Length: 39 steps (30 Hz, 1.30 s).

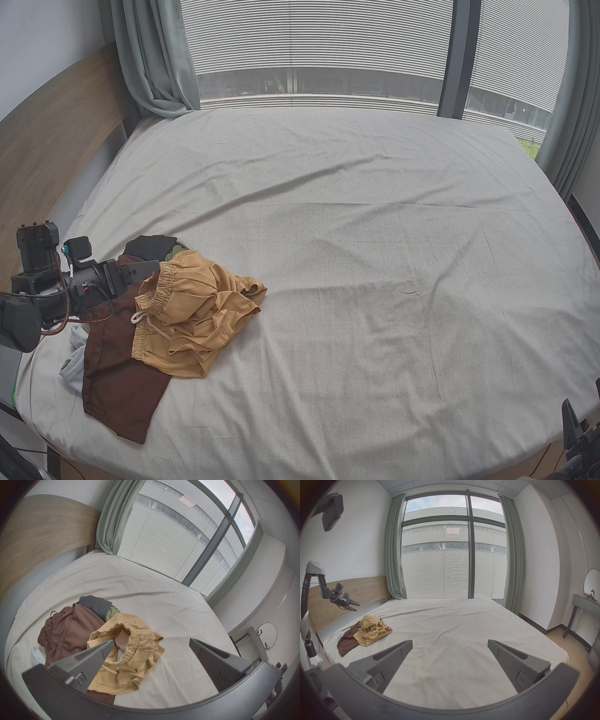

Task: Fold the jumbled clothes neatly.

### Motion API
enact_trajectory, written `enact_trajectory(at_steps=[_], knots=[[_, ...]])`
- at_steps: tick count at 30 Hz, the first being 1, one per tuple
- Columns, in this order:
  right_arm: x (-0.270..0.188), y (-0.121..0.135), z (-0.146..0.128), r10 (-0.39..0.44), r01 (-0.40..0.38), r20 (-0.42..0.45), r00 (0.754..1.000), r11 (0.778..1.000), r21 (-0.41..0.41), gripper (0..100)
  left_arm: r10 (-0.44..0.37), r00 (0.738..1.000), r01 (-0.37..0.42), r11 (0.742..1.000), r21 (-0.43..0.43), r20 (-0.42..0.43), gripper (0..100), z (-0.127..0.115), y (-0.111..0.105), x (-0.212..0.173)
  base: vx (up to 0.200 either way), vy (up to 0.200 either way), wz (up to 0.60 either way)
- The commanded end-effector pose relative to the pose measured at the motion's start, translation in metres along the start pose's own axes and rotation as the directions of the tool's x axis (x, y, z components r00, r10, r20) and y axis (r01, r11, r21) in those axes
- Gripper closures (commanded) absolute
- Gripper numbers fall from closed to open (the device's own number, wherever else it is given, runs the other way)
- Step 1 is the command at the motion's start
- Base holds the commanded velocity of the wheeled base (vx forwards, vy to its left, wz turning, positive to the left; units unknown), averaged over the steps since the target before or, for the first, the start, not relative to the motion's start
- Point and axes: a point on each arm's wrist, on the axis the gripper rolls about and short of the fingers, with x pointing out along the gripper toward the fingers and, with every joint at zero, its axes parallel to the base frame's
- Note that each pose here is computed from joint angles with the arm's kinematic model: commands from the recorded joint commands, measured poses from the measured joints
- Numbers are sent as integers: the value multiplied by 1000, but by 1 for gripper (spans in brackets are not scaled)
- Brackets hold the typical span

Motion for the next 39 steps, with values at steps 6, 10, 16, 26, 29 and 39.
enact_trajectory(at_steps=[6,10,16,26,29,39], knots=[[0,0,-5,0,0,2,1000,1000,-2,0,1,999,-2,1000,-9,-36,0,-14,15,41,0,0,0],[0,0,-5,0,0,2,1000,1000,-2,0,-2,999,2,1000,-8,-39,0,-13,17,48,0,0,0],[0,0,-5,0,0,2,1000,1000,-2,0,-13,999,13,1000,-7,-48,0,-15,16,58,0,0,0],[0,0,-5,0,0,2,1000,1000,0,0,-27,996,27,1000,-8,-82,0,-24,16,76,0,0,0],[0,0,-5,0,0,2,1000,1000,0,0,-36,997,36,999,-2,-71,0,-23,14,79,0,0,0],[0,0,-5,0,0,2,1000,1000,0,0,-25,996,25,1000,-2,-91,0,-36,19,92,0,0,0]])
